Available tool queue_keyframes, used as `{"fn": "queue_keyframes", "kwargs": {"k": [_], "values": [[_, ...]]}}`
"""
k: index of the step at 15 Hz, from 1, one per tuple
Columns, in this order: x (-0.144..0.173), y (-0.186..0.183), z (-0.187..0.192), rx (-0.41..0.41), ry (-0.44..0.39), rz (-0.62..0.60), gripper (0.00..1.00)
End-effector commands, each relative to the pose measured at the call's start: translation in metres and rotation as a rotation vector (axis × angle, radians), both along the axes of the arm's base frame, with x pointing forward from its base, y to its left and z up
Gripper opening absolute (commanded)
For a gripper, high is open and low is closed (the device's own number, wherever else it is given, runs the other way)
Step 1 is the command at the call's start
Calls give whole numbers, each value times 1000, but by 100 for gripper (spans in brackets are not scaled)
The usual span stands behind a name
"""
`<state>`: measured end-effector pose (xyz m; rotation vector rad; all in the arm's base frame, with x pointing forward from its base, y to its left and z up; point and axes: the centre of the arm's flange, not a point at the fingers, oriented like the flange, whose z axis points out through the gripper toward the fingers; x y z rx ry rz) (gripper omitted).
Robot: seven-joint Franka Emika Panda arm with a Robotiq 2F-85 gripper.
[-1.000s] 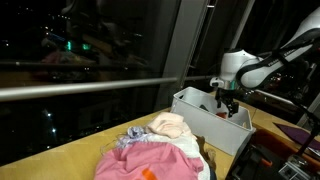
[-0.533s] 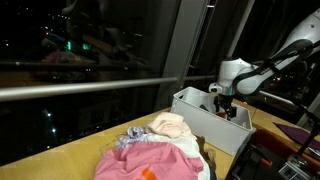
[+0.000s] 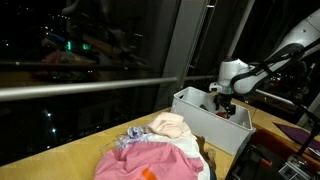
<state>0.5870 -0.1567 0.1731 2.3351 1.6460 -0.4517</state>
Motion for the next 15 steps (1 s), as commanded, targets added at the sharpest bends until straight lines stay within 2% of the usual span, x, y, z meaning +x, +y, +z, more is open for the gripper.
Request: {"fn": "queue_keyframes", "kwargs": {"k": [1,3,4,5,11,13,15], "values": [[6,-5,-21,-10,0,29,100],[7,-5,-30,-7,4,31,100],[8,-5,-33,-4,5,30,75],[8,-5,-36,-4,7,30,74],[13,1,-24,9,-6,7,27],[4,10,1,37,-16,-27,13],[-4,28,41,79,-52,-82,1]]}}
